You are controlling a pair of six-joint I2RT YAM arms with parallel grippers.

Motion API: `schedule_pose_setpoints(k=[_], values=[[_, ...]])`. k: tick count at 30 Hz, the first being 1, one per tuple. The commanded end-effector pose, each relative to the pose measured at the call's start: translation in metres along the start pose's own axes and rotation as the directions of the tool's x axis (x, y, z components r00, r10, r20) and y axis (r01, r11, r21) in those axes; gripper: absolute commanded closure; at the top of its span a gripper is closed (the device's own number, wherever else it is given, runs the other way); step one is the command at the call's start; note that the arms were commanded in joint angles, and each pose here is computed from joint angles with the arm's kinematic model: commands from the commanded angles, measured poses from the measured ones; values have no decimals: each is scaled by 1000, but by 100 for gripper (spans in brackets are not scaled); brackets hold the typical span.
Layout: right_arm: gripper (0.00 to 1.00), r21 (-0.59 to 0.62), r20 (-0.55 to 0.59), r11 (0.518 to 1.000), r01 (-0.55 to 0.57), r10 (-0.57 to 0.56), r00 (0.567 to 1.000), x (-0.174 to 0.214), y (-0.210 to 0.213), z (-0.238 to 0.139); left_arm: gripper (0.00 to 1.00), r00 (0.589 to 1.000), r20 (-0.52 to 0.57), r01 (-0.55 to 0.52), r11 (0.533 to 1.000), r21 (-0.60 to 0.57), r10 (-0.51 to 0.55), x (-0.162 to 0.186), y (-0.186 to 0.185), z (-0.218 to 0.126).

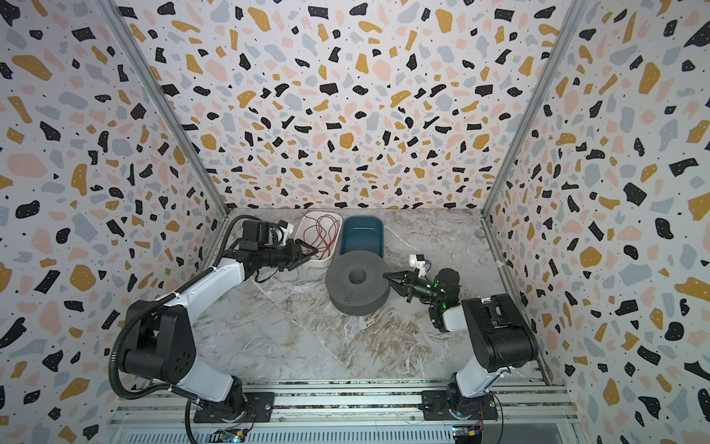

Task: Wrap the cables

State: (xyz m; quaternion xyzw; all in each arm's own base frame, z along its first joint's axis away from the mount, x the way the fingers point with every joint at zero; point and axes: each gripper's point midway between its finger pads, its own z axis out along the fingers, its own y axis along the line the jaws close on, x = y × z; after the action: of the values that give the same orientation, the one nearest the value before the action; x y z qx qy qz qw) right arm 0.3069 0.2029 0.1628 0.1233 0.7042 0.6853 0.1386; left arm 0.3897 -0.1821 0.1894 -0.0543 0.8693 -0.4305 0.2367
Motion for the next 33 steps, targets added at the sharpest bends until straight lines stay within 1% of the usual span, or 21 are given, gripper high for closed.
schedule_pose_setpoints(k=[1, 3, 6, 10, 16, 19, 21, 24, 27, 29, 30, 33], values=[[100, -4, -22, 992, 130, -130, 991, 5, 7, -5, 42, 994, 67, -85, 996, -7, 86, -16, -18, -19], [100, 14, -17, 991, 134, -134, 991, 5, 0, -9, 41, 993, 78, -92, 996, -9, 93, -17, -19, -21], [100, 32, -11, 992, 125, -124, 992, 4, -10, -13, 36, 991, 85, -98, 995, -14, 99, -17, -18, -22], [100, 43, -14, 993, 107, -107, 994, 5, -22, -17, 34, 992, 79, -102, 995, -14, 102, -14, -17, -23], [100, 96, -9, 992, 88, -87, 996, 4, -45, -23, 22, 990, 79, -117, 992, -39, 120, -14, -14, -24], [100, 149, -3, 985, 84, -84, 996, 1, -59, -26, 18, 989, 86, -119, 991, -61, 124, -16, -9, -25], [95, 194, 8, 977, 94, -97, 995, -3, -66, -30, 17, 988, 88, -121, 990, -78, 128, -18, -5, -25], [93, 253, 8, 959, 131, -138, 990, -8, -71, -34, 16, 986, 89, -128, 986, -110, 138, -21, 0, -25], [88, 302, 0, 943, 139, -146, 989, -10, -77, -37, 15, 984, 99, -136, 982, -134, 150, -26, 3, -27], [80, 321, 3, 937, 138, -147, 989, -11, -81, -40, 14, 982, 108, -138, 978, -155, 156, -29, 5, -28], [73, 335, 7, 933, 133, -144, 990, -11, -84, -42, 11, 980, 114, -142, 976, -164, 162, -31, 6, -28], [61, 380, 9, 914, 146, -161, 987, -12, -89, -47, 6, 974, 134, -155, 968, -197, 183, -38, 8, -32]])
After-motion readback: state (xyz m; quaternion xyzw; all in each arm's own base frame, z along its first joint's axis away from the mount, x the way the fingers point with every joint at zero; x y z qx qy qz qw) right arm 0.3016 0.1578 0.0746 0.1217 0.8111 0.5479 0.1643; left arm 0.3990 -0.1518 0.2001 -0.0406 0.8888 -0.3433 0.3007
